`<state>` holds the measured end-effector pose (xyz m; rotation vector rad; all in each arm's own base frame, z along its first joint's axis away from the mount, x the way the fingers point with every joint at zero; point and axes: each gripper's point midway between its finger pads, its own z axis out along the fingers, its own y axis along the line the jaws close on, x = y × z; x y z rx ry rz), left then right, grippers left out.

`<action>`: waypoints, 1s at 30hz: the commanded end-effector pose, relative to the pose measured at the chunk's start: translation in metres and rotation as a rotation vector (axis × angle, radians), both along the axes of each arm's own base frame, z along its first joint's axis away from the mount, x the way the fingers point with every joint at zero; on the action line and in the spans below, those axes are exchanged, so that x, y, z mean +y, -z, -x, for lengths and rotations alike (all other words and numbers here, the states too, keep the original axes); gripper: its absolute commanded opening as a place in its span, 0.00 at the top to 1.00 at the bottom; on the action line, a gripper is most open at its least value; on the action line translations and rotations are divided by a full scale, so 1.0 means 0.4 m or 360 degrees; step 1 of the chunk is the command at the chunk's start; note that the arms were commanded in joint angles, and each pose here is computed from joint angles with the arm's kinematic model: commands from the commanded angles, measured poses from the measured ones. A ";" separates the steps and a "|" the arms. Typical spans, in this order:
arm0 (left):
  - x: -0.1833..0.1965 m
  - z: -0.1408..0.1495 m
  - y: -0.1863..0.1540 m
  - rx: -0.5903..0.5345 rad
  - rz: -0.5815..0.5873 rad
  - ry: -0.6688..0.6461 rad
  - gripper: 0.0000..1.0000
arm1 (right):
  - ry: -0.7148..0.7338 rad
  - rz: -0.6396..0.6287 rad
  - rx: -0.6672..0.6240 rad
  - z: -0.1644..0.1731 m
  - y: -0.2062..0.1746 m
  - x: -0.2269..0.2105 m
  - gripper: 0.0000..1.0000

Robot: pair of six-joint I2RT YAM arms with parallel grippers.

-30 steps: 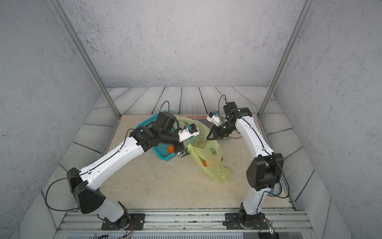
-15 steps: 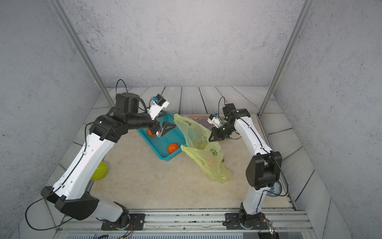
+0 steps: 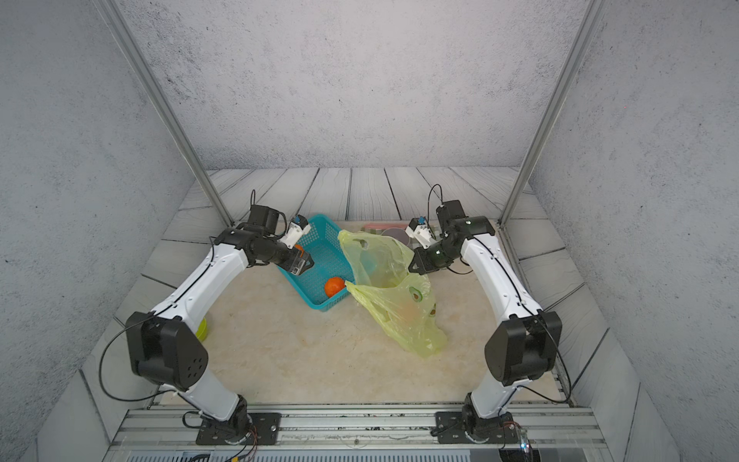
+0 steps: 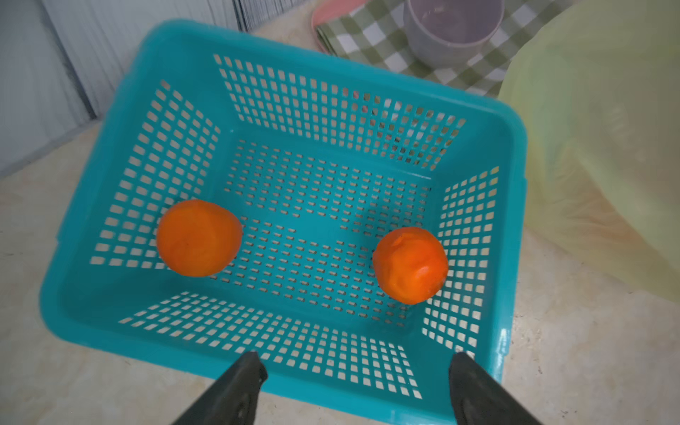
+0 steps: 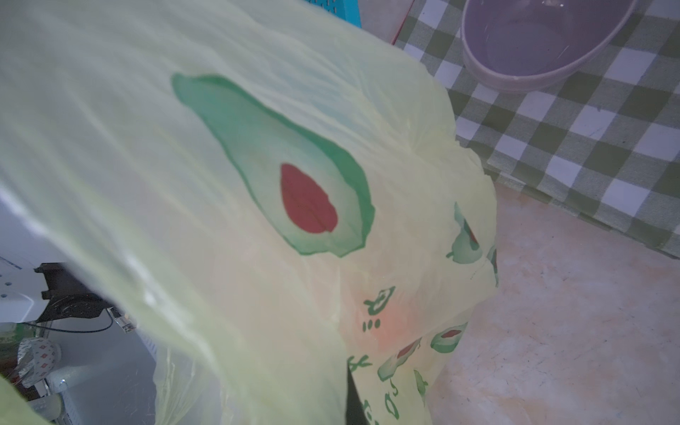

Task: Place the oranges into plastic bags & tie knots
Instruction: Pick up the orange from the basket.

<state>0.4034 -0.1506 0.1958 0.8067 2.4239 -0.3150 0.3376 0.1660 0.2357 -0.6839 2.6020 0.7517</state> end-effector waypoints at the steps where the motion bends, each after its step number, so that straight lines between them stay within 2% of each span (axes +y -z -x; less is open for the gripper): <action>1: 0.001 -0.009 0.005 -0.0029 -0.0025 0.0048 0.17 | -0.0013 0.0043 -0.0059 -0.002 -0.003 -0.008 0.95; 8: -0.048 -0.006 0.036 0.0062 0.0150 0.0093 0.14 | -0.0036 0.0036 -0.0042 0.002 -0.001 0.005 0.95; 12: -0.053 -0.009 0.092 0.0155 0.0111 0.0096 0.14 | -0.0023 0.0042 -0.0058 0.001 -0.008 0.001 0.95; 21: -0.071 0.031 0.171 0.0330 0.0063 0.0131 0.13 | -0.0034 0.0026 -0.0027 0.004 0.004 0.007 0.95; 25: -0.089 0.043 0.185 0.0375 0.0086 0.0160 0.12 | -0.0037 0.0016 -0.0023 0.006 0.000 0.011 0.95; 30: -0.128 0.020 0.217 0.0378 0.0065 0.0170 0.10 | -0.0040 0.0043 0.0009 0.001 0.022 0.009 0.95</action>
